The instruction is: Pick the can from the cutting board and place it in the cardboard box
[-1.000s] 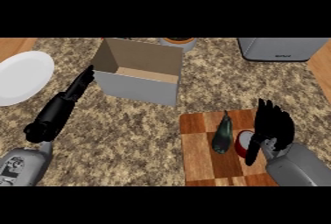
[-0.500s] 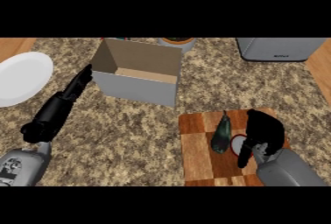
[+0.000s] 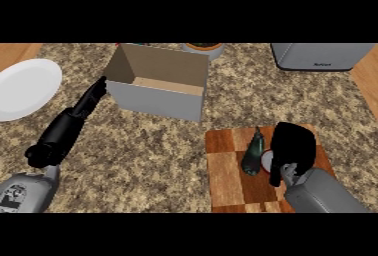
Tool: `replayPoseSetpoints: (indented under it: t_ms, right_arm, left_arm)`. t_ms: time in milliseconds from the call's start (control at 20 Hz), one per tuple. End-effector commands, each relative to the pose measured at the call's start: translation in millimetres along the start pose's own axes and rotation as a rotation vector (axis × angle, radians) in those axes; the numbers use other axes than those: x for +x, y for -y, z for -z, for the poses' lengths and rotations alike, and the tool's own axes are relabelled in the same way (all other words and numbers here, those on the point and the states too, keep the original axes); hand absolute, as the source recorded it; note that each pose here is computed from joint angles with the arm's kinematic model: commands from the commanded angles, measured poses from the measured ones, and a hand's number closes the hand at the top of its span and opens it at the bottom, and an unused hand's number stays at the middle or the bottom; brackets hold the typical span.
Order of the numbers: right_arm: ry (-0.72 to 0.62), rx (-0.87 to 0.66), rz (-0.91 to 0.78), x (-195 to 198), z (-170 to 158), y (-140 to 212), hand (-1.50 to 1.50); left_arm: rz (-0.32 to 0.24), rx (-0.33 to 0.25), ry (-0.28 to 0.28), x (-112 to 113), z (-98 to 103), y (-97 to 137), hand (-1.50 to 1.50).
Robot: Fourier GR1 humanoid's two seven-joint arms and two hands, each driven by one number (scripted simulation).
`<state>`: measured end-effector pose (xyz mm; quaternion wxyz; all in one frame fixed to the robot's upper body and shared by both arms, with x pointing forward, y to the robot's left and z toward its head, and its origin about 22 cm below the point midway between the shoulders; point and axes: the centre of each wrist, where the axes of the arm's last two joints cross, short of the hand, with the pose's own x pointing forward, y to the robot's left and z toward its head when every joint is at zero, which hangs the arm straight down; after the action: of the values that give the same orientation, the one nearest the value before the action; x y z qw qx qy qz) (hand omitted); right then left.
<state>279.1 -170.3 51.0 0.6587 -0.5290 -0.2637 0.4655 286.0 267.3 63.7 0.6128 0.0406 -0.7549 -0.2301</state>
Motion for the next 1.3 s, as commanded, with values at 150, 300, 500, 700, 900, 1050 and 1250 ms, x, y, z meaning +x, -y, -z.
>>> replayPoseSetpoints:
  t_ms: [150,300,500,700,900,1050,1250]
  right_arm:
    - [0.557,-0.059,-0.083,84.7,-81.8,-4.1,1.50]
    - [1.013,-0.078,-0.034,115.5,-148.6,12.3,1.50]
    - [1.307,-0.197,-0.026,134.3,-175.8,25.3,1.50]
    - [1.461,-0.352,-0.063,153.2,-178.8,40.8,1.50]
    - [1.495,-0.399,0.089,166.1,-175.0,62.4,1.50]
    - [1.384,-0.457,0.272,168.4,-176.0,79.1,1.50]
    - [1.223,-0.426,0.474,176.9,-164.5,107.5,1.50]
  left_arm:
    - [-0.001,-0.069,0.060,17.1,17.1,9.8,0.00]
    - [-0.011,-0.128,0.117,26.2,24.0,18.3,0.00]
    - [-0.008,-0.146,0.126,31.8,34.2,22.5,0.00]
    - [-0.014,-0.128,0.094,25.6,35.3,27.9,0.00]
    - [-0.004,-0.115,0.073,27.2,37.4,16.1,0.00]
    - [-0.008,-0.099,0.057,12.0,24.0,20.4,0.00]
    - [0.009,-0.091,0.054,15.6,36.8,21.6,0.00]
